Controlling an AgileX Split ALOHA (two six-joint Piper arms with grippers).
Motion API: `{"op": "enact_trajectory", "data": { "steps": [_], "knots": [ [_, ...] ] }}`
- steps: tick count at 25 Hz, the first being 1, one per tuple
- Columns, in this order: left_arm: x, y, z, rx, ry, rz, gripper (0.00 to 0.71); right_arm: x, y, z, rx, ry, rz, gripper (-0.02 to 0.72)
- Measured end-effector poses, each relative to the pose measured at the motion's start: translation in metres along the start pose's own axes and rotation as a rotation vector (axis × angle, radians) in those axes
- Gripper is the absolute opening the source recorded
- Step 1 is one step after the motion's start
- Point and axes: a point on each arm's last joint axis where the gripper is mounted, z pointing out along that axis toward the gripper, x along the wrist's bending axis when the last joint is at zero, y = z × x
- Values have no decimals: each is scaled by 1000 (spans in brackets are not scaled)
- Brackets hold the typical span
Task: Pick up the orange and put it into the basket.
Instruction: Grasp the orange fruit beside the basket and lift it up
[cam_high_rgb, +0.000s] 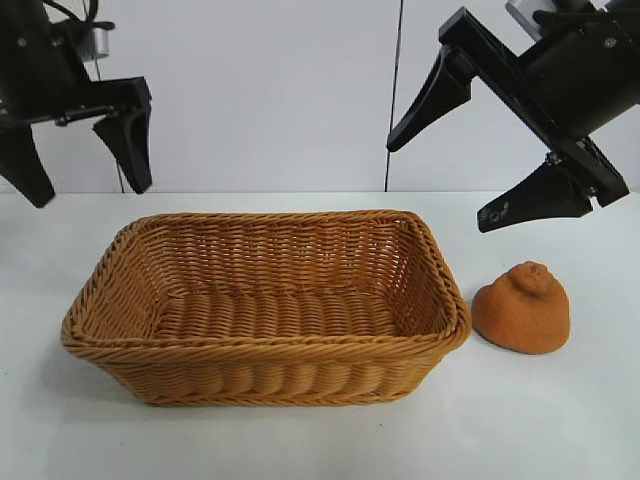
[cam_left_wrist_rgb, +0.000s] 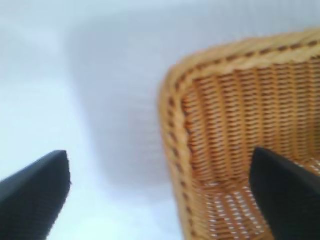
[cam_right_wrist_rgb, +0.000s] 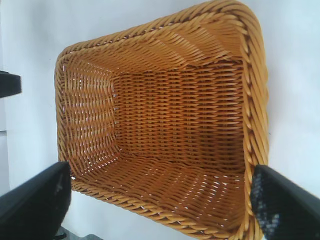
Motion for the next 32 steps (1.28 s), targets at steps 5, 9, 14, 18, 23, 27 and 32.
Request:
{"op": "enact_trajectory", "data": {
  "steps": [5,9,14,18,23,27,32],
  "knots": [
    [43,-3,-10,34,126,-72,693,0,0,0,1,0,-1,668],
    [59,-5,-13,41,144,-103,693,0,0,0,1,0,-1,668],
    [59,-6,-16,36,133,-110,693,0,0,0,1,0,-1,668],
    [54,-19,-28,29,119,-115,693,0,0,0,2,-3,-3,668],
    [45,-61,-53,32,116,-101,693,0,0,0,2,-3,-3,668],
    [36,-111,-76,18,116,-72,693,0,0,0,2,-3,-3,668],
    [26,-179,-103,-45,121,-59,693,0,0,0,3,-2,-3,668]
  ]
}}
